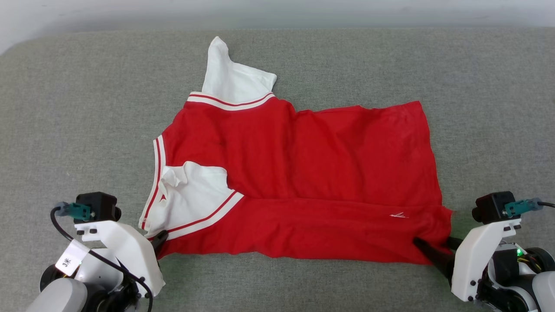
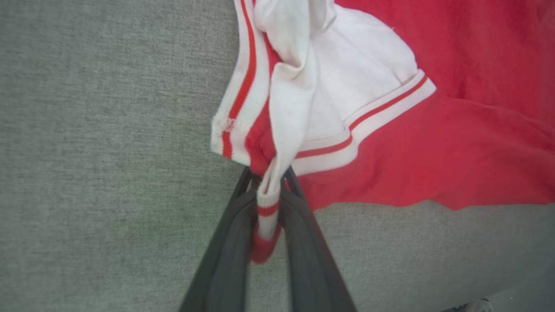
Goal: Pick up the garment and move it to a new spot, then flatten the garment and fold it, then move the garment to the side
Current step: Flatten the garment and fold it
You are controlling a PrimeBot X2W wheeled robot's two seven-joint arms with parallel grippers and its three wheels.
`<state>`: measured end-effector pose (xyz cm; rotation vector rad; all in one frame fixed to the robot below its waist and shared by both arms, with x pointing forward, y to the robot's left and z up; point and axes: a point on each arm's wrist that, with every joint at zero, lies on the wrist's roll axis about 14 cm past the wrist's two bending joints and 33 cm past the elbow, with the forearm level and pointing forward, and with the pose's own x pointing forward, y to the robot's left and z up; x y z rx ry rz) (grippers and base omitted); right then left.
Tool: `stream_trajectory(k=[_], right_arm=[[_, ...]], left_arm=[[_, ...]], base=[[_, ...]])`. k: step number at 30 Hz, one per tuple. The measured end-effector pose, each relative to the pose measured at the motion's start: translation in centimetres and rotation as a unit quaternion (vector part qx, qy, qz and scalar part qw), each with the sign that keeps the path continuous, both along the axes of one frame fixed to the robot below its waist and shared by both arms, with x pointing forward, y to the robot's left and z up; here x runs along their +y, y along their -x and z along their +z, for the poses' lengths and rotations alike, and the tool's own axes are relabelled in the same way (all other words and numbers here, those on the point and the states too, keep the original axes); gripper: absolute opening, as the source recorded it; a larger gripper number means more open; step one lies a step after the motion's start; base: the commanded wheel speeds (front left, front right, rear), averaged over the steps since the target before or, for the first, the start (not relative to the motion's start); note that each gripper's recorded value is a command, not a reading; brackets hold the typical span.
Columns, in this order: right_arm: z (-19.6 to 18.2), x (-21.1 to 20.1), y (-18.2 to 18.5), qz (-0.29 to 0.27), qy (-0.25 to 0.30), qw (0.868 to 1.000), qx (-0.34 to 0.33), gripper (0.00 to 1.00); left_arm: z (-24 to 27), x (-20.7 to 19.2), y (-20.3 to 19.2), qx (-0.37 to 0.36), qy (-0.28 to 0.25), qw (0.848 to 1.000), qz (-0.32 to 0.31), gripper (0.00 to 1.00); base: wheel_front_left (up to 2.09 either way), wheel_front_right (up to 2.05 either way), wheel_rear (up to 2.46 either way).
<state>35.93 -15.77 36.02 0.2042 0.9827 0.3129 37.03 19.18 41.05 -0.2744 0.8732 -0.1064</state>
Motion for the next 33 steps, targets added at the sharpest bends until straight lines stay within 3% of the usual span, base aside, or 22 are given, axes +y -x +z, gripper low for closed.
stream_trajectory(k=[1,2,3,12,26,33], right_arm=[[-0.1,0.1,0.0,-0.001,-0.004,1.000,0.004,0.37],[-0.2,0.1,0.0,-0.003,-0.007,1.000,0.005,0.05],[-0.2,0.1,-0.1,-0.003,-0.008,1.000,0.005,0.00],[1.7,-0.4,-0.2,-0.010,-0.003,0.999,-0.035,0.00],[3.6,-1.4,6.7,-0.037,-0.008,0.999,-0.033,0.00],[2.7,-1.1,8.0,-0.057,-0.021,0.998,-0.024,0.02]], left_arm=[[0.0,0.0,0.0,-0.001,0.001,1.000,0.001,0.00],[0.0,0.0,0.0,-0.002,0.001,1.000,0.002,0.00],[0.0,-0.1,0.0,-0.003,0.001,1.000,0.002,0.00],[1.4,0.1,0.7,-0.034,-0.005,0.999,0.005,0.00],[2.0,0.7,8.0,-0.021,0.008,0.999,0.025,0.00],[-0.1,-0.2,9.8,0.019,0.029,0.999,0.025,0.00]], base=[[0.00,0.00,0.00],[0.00,0.00,0.00],[0.00,0.00,0.00],[0.00,0.00,0.00],[0.00,0.00,0.00],[0.00,0.00,0.00]])
